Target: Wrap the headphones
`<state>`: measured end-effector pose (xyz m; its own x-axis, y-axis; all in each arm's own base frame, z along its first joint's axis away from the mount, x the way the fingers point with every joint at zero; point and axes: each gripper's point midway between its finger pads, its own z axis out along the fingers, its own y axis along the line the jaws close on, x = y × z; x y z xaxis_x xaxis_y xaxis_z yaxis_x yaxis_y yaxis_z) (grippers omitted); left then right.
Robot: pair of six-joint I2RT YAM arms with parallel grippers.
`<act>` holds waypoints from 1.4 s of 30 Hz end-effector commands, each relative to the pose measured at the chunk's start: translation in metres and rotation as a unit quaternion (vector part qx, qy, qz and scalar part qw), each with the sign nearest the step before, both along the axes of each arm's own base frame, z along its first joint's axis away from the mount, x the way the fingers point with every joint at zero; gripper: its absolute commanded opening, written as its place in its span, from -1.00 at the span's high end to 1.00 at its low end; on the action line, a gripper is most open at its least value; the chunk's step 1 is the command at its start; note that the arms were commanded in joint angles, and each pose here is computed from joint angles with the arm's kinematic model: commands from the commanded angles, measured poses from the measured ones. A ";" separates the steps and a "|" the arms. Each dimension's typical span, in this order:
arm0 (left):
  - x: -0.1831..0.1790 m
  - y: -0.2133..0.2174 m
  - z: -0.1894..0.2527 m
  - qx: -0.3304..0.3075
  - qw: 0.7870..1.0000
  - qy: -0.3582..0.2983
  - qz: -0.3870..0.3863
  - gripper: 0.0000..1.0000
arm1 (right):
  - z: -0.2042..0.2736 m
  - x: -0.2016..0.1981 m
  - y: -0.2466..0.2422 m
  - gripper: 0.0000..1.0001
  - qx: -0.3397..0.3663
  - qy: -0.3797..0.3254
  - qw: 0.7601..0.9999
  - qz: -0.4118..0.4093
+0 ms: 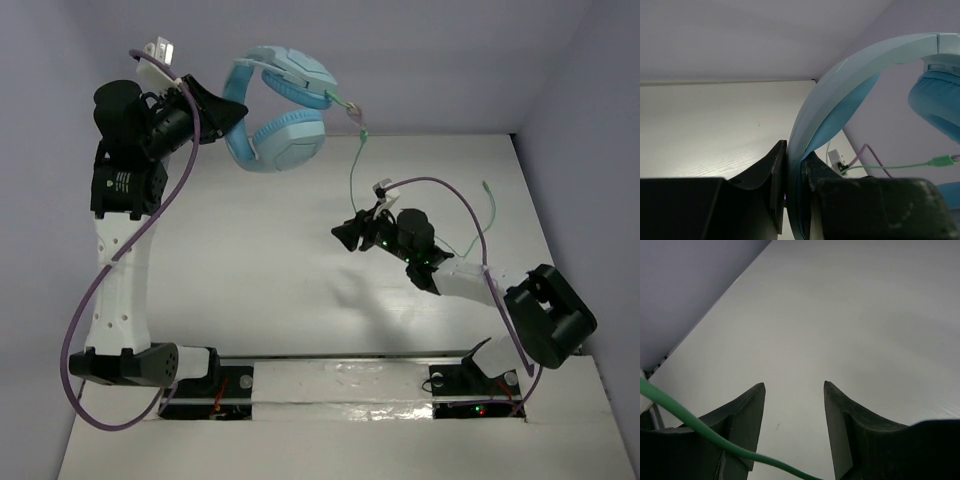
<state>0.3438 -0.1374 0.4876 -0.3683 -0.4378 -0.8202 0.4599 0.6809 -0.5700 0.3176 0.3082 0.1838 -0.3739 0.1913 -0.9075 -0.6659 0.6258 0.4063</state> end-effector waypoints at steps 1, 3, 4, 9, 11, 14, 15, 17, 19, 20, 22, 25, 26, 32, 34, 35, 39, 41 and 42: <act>-0.017 -0.007 0.051 -0.051 0.996 -0.065 -0.032 1.00 | 0.007 0.012 0.007 -0.12 0.018 -0.022 0.999 0.016; -0.016 -0.009 0.050 -0.060 0.996 -0.063 -0.038 1.00 | 0.011 0.021 0.014 -0.04 0.016 -0.029 0.999 0.020; -0.013 -0.006 0.046 -0.062 0.996 -0.058 -0.033 1.00 | 0.007 0.024 0.017 0.03 0.015 -0.027 0.999 0.021; -0.007 0.006 0.045 -0.065 0.996 -0.055 -0.019 1.00 | -0.001 0.027 0.018 0.15 0.017 -0.022 0.999 0.017; -0.008 0.008 0.047 -0.071 0.996 -0.056 -0.019 1.00 | -0.007 0.028 0.017 -0.01 0.014 -0.020 1.000 0.014; -0.009 0.007 0.053 -0.076 0.995 -0.062 -0.024 1.00 | -0.015 0.033 0.017 -0.27 0.007 -0.014 1.000 0.013; -0.009 0.007 0.054 -0.075 0.995 -0.063 -0.024 1.00 | -0.019 0.037 0.014 -0.35 0.006 -0.011 1.000 0.011; -0.011 0.006 0.055 -0.077 0.995 -0.065 -0.029 1.00 | -0.023 0.039 0.014 -0.35 0.007 -0.005 1.000 0.014; -0.012 0.006 0.058 -0.080 0.994 -0.066 -0.026 1.00 | -0.028 0.039 0.015 -0.35 0.006 0.003 1.000 0.014; -0.010 0.008 0.060 -0.081 0.994 -0.069 -0.020 1.00 | -0.029 0.039 0.014 -0.35 0.009 0.004 1.000 0.012; -0.009 0.010 0.064 -0.093 0.993 -0.071 -0.020 1.00 | -0.037 0.035 0.010 -0.35 0.015 0.021 1.000 0.004; 0.000 0.012 0.061 -0.117 0.990 -0.073 -0.008 1.00 | -0.041 0.035 0.004 0.11 0.032 0.052 0.998 -0.022; 0.008 0.016 0.045 -0.140 0.989 -0.048 0.008 1.00 | -0.041 0.033 0.004 0.28 0.039 0.058 0.997 -0.023; 0.050 0.053 -0.020 -0.213 0.967 -0.011 0.141 1.00 | -0.065 -0.001 0.027 0.77 -0.013 0.148 0.989 -0.010; 0.054 0.063 -0.029 -0.259 0.951 -0.017 0.169 1.00 | -0.072 -0.021 0.045 0.88 -0.060 0.157 0.986 0.010; 0.054 0.069 -0.037 -0.271 0.944 -0.014 0.186 1.00 | -0.076 -0.030 0.047 0.90 -0.092 0.175 0.980 0.011; 0.067 0.096 -0.089 -0.280 0.916 0.012 0.286 1.00 | -0.080 -0.061 0.048 1.00 -0.149 0.185 0.971 0.005; 0.066 0.095 -0.102 -0.260 0.908 0.007 0.329 1.00 | -0.083 -0.087 0.050 1.00 -0.193 0.188 0.963 0.016; 0.067 0.091 -0.114 -0.247 0.908 0.013 0.339 1.00 | -0.071 -0.087 0.055 1.00 -0.203 0.175 0.963 0.008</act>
